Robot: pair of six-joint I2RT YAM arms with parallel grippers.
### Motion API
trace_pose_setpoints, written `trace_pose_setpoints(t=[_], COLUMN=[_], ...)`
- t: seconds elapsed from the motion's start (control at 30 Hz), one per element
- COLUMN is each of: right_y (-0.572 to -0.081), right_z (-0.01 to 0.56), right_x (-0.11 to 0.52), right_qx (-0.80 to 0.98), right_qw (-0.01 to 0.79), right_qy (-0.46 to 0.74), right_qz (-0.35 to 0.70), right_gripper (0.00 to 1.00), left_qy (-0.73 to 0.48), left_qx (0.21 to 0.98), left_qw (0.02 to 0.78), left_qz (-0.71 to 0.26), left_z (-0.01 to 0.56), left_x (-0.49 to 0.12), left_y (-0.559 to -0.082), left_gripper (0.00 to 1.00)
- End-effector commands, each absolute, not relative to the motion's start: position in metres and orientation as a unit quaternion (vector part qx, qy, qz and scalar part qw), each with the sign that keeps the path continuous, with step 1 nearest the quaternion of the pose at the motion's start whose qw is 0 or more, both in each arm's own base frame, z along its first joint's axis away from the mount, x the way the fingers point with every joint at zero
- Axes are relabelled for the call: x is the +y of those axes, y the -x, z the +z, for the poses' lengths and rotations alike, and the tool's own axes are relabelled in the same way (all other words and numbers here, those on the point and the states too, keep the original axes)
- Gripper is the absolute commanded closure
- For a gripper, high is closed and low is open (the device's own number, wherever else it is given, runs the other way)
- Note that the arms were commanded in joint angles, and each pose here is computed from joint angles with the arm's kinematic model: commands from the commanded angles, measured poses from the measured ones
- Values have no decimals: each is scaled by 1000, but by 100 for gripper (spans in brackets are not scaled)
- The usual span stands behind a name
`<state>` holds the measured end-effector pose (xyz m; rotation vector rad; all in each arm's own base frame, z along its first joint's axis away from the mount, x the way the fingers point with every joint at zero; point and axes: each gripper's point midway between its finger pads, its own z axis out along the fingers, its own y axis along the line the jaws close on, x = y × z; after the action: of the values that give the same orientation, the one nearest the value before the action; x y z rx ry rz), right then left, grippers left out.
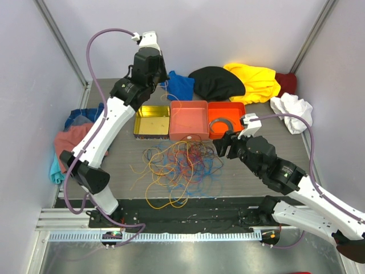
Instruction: Untangle the cables
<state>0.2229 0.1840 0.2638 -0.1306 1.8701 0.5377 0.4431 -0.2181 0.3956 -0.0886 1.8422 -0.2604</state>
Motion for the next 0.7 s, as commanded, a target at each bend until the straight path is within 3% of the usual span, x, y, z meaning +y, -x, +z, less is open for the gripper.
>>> trace_pose_setpoints(t=[0.0,0.27,0.4,0.67], right_y=[-225,-224,-224,-223], right_z=[266,264,261,259], right_x=[184,180,180,176], right_qx=[788,787,789,790], right_qw=[571,573,571,572], right_qy=[55,49,49,48], right_qz=[225,224,222,216], right_gripper=[34,34,34,34], left_qy=[46,26,14,12], left_qx=[771,777,795,853], left_qw=[621,593,541,467], left_qz=[-130,-210,-275,-231], left_z=[421,408,372,264], left_x=[-209,-246,-281,-297], left_y=[-437,-439,-439,-452], left_gripper=[100,100,100,100])
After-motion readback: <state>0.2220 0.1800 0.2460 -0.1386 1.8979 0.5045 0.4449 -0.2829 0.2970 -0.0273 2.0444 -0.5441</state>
